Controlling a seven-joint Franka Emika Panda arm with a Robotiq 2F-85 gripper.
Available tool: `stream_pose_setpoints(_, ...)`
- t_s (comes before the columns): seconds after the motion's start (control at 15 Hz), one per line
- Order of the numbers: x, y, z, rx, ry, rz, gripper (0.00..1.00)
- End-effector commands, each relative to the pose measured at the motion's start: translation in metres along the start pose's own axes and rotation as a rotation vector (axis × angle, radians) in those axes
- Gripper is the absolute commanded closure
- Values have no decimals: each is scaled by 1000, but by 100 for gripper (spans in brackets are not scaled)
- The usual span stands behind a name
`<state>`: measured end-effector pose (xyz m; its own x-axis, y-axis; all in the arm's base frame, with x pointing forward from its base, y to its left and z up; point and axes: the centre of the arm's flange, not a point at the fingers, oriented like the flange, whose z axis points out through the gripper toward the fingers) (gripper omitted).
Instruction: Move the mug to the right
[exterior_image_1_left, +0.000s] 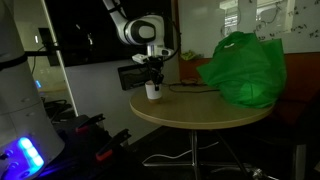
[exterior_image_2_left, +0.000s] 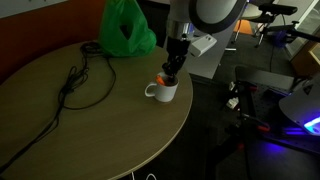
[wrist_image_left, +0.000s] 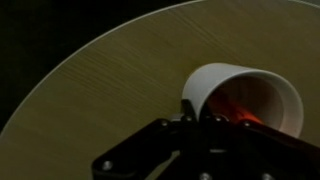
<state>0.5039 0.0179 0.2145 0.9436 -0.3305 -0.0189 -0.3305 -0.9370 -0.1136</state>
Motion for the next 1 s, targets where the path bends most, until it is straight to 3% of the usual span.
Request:
stream_pose_setpoints(0.0,7,23,-22,-9,19,25,98)
stream_pose_setpoints(0.53,50,113,-31,-55,-52,200,98)
stream_pose_setpoints(0.93,65,139,-11,-136,-94,238,98)
